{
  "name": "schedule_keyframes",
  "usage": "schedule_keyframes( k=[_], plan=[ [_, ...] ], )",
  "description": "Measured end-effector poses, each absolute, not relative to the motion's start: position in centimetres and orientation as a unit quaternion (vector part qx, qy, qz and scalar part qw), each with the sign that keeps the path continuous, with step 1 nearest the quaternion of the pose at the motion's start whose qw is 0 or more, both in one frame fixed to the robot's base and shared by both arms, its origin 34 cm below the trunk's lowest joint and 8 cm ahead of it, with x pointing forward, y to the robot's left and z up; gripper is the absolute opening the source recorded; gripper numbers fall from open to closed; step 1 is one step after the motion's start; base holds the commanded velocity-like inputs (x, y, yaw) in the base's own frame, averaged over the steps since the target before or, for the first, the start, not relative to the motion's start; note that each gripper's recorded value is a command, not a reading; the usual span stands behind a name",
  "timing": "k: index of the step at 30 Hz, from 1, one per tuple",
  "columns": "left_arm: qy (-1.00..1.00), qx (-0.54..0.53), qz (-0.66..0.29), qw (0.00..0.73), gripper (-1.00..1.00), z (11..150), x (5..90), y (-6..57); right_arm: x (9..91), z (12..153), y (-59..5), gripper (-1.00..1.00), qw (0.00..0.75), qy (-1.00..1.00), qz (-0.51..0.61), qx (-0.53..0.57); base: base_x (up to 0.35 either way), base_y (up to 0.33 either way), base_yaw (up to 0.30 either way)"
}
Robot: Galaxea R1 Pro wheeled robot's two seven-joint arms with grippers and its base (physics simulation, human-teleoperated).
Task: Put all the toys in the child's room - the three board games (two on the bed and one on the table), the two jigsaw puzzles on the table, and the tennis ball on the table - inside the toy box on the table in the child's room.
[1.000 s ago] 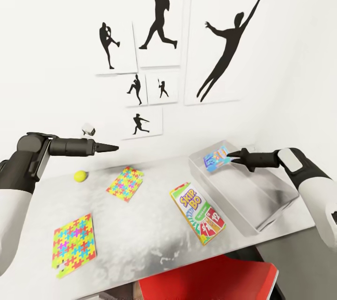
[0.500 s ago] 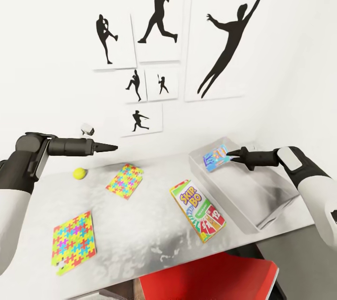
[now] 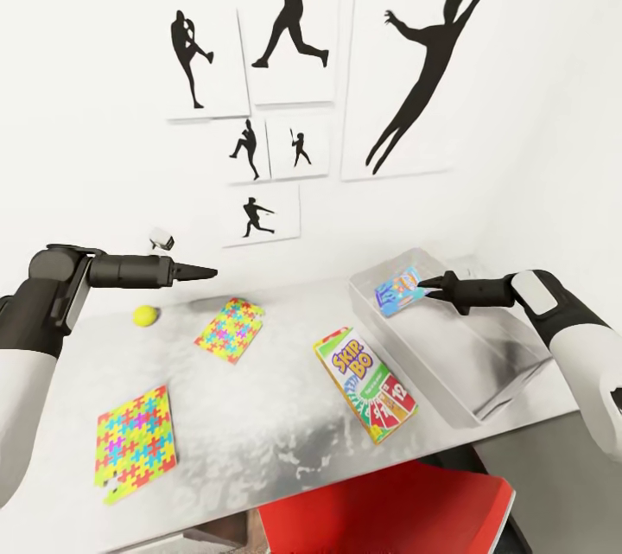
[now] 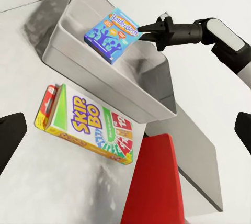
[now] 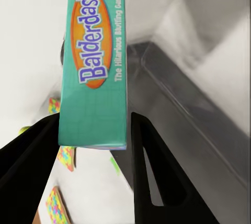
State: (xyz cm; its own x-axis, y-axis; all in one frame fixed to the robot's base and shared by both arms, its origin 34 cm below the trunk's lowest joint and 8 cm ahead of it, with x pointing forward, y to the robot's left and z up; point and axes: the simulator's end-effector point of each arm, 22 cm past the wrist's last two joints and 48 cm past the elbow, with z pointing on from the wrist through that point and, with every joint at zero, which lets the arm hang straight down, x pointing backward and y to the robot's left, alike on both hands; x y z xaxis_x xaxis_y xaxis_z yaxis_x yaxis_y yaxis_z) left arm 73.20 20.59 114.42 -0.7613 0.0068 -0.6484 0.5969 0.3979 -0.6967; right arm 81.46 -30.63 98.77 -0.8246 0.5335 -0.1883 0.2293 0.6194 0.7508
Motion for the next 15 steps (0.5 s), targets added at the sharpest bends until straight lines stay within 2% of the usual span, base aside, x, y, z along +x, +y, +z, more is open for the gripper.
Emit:
schedule_keyframes(
  k=[15],
  plan=[
    [0.79,0.185,-0.514,0.278,1.0,112.9,73.5,20.8,81.9,97.7,-30.8,-1.0,0.196,0.878,0.376,0.22,0.0,0.0,0.0]
  ],
)
